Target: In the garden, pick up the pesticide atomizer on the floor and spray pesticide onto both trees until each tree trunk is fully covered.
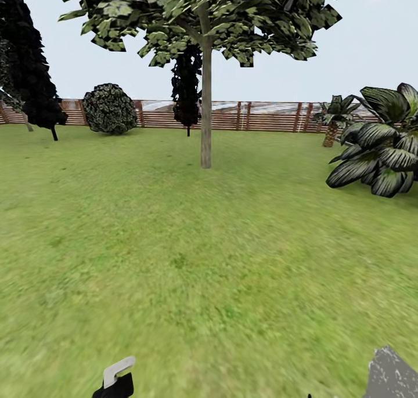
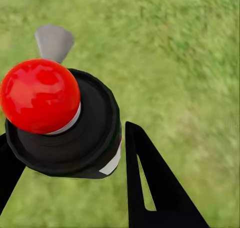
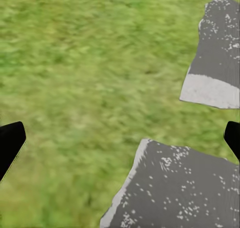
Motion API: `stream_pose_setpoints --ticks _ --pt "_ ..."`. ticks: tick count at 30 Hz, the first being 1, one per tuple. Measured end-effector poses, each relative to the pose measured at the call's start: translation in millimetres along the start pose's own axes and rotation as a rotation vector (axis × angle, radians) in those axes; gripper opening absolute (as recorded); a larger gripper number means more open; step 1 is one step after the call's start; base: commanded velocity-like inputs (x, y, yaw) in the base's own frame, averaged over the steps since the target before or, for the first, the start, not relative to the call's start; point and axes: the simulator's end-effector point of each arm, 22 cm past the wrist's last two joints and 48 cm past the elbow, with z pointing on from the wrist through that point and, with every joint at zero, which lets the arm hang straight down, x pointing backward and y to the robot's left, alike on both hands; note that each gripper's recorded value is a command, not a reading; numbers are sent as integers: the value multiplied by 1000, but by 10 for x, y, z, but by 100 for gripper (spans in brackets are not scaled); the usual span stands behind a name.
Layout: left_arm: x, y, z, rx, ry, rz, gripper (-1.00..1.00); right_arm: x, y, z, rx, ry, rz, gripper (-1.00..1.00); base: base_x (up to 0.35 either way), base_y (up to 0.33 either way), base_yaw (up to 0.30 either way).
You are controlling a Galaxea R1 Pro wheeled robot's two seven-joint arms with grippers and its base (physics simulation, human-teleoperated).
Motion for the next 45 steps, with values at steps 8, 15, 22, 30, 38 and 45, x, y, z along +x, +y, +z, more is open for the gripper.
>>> stream_pose_setpoints --ticks 8,15,22,30,38,45 --pt "3 -7 -1 1 0 1 -100 3 8 -1 -1 0 0 100 261 0 0" --pt "4 -10 -2 1 1 0 -100 10 17 -5 -3 1 0 100 259 0 0" --pt "5 -11 -2 2 1 0 -100 12 26 -6 -5 1 -3 100 258 0 0" --pt "5 -10 -3 1 0 0 -100 17 170 -19 -47 -3 -69 100 256 0 0" --pt "5 -11 -2 2 1 1 -100 29 222 -27 -61 -3 -89 100 254 0 0" --pt "5 -11 -2 2 1 1 -100 38 227 -29 -63 -1 -91 100 253 0 0"
